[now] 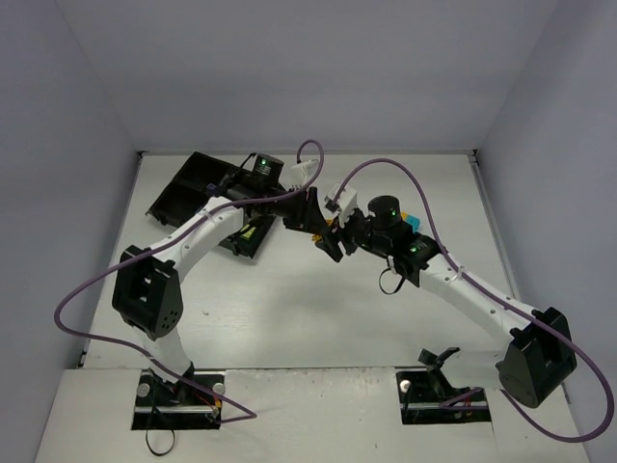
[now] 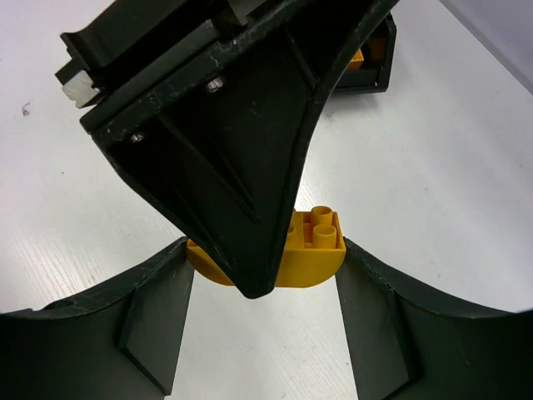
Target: Sort the legos into containers by color
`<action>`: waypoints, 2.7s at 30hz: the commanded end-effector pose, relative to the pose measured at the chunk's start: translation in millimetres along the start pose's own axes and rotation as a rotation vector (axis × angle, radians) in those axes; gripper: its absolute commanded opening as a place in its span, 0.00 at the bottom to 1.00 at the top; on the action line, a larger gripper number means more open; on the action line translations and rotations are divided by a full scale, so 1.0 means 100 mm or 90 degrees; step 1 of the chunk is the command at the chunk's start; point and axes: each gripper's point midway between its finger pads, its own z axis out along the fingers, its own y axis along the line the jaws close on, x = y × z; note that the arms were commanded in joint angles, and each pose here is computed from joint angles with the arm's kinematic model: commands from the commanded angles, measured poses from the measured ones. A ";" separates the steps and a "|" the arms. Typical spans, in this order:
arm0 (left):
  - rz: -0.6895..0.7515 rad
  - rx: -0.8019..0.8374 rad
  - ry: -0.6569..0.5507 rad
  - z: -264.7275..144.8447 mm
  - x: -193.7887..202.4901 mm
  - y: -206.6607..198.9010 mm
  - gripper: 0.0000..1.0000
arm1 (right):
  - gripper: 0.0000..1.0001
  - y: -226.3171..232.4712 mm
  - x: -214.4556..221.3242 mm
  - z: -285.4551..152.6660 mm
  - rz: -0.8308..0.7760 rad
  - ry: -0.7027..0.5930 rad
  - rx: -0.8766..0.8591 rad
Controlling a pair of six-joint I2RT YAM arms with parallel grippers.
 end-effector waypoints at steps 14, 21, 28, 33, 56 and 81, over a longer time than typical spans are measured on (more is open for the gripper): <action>0.073 -0.126 -0.086 -0.27 -0.45 0.43 0.07 | 0.72 -0.49 -0.27 -0.20 0.107 -0.066 0.171; 0.038 -0.303 -0.183 -0.72 -0.94 1.10 0.07 | 0.80 -0.77 -0.07 -0.48 0.164 -0.050 0.276; -0.017 -0.568 -0.254 -1.23 -1.23 2.01 0.19 | 0.85 -1.10 0.36 -0.76 0.295 0.001 0.478; -0.037 -0.617 -0.264 -1.33 -1.37 2.31 0.32 | 0.85 -1.13 0.75 -0.86 0.394 0.056 0.567; -0.050 -0.588 -0.305 -1.47 -1.36 1.96 0.71 | 1.00 -1.55 1.95 -0.85 0.571 0.246 0.686; -0.013 -0.439 -0.218 -1.17 -0.72 1.11 0.83 | 0.42 -1.66 2.12 -0.55 0.482 0.254 0.570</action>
